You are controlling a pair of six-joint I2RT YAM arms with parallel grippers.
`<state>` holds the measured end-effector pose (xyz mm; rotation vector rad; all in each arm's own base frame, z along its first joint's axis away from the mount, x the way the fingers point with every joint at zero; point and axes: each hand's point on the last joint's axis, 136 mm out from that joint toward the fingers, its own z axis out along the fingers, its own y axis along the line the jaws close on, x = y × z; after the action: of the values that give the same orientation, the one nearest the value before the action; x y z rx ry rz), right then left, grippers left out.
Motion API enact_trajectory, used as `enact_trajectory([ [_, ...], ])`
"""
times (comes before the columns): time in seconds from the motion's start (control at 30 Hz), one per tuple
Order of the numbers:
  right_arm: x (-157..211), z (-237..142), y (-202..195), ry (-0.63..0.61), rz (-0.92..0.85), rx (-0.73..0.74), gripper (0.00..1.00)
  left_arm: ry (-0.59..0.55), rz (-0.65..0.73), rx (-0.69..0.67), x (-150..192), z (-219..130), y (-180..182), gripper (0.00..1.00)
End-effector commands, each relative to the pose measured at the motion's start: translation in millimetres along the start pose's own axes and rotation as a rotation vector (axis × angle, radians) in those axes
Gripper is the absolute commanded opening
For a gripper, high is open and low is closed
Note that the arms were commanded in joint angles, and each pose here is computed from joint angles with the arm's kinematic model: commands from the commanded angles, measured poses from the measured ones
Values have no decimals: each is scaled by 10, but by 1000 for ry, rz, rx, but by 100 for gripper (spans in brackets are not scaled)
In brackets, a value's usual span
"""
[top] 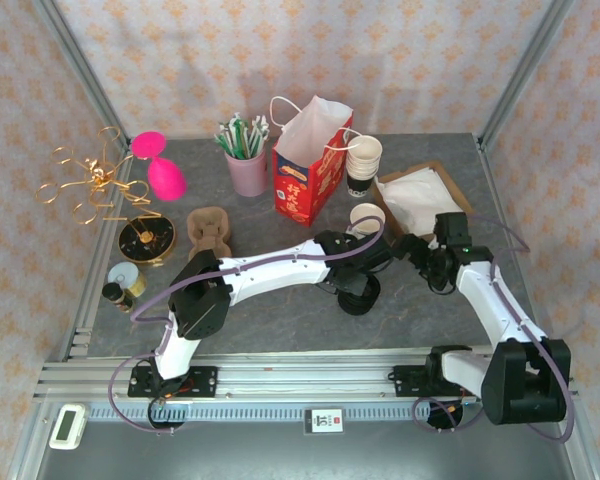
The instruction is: Pack the takeout coffee
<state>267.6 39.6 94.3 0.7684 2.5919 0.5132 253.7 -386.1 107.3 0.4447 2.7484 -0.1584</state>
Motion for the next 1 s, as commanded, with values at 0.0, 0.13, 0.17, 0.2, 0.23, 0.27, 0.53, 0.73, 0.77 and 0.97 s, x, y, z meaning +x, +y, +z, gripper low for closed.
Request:
enact_trajectory([
  [0.0,-154,-88,-46,-39,27,-17,100,-43,-34,116,-154,-69,-271,14],
  [0.13,-264,-129,-108,-60,74,-37,100,-42,-33,112,-240,-38,-348,12],
  [0.17,-284,-139,-111,-64,72,-33,100,-51,-31,91,-264,-52,-316,12],
  [0.2,-298,-148,-119,-67,66,-24,100,-59,-27,66,-276,-61,-269,12],
  [0.23,-304,-155,-121,-69,65,-20,100,-68,-25,47,-288,-75,-230,12],
  [0.27,-307,-160,-125,-71,65,-17,100,-71,-27,43,-292,-81,-212,12],
  [0.53,-296,-297,-16,-79,56,-62,100,-131,-128,163,-383,-302,-148,12],
  [0.73,-361,-576,324,-89,42,-197,100,-234,-338,419,-601,-684,24,13],
  [0.77,-374,-639,416,-91,40,-238,100,-248,-378,461,-623,-743,72,13],
  [0.97,-420,-1026,943,-66,61,-489,100,-335,-630,817,-801,-1139,160,13],
])
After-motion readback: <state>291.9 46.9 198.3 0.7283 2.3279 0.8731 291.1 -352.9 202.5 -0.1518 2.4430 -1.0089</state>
